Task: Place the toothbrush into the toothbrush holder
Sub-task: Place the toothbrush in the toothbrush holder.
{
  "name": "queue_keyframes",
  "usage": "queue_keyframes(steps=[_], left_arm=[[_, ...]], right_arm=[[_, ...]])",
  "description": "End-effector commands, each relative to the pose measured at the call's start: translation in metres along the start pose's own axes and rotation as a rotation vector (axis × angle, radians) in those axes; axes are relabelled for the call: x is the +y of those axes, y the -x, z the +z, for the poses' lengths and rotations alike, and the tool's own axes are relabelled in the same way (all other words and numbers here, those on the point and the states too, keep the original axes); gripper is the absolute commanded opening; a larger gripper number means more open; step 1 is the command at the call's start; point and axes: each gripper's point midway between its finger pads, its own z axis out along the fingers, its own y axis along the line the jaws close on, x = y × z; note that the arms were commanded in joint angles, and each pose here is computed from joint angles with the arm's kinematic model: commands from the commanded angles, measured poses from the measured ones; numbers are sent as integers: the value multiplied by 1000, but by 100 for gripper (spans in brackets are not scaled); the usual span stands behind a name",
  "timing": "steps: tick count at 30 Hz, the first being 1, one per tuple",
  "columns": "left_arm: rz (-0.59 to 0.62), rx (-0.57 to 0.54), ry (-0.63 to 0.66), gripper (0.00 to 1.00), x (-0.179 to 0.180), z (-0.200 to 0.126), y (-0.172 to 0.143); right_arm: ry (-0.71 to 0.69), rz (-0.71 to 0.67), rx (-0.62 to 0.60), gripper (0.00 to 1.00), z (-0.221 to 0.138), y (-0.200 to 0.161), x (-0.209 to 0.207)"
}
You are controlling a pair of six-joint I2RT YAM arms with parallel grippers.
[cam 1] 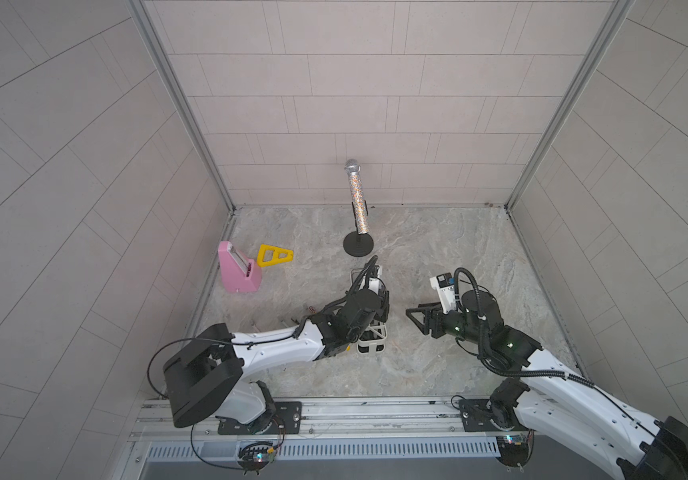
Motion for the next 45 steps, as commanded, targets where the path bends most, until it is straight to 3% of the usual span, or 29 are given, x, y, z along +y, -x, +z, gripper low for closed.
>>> queue_keyframes(steps=[1, 10, 16, 19, 25, 33, 37, 45], left_arm=[[-20, 0, -1, 0, 3, 4, -9], [-32, 1, -5, 0, 7, 6, -21], [-31, -14, 13, 9, 14, -1, -20], [-30, -17, 10, 21, 15, -3, -19], [-27, -20, 13, 34, 17, -9, -16], [-13, 8, 7, 69, 13, -18, -6], [-13, 34, 27, 82, 17, -30, 1], [-60, 61, 77, 93, 30, -63, 30]], right_arm=[[0, 7, -22, 62, 0, 3, -1], [1, 6, -21, 62, -1, 3, -1], [1, 8, -20, 62, -1, 1, -1], [1, 7, -24, 62, -1, 2, -1], [-1, 11, -29, 62, -2, 2, -1], [-10, 4, -35, 62, -8, 4, -1], [-38, -23, -30, 62, -13, 7, -2], [-62, -64, -15, 62, -21, 16, 3]])
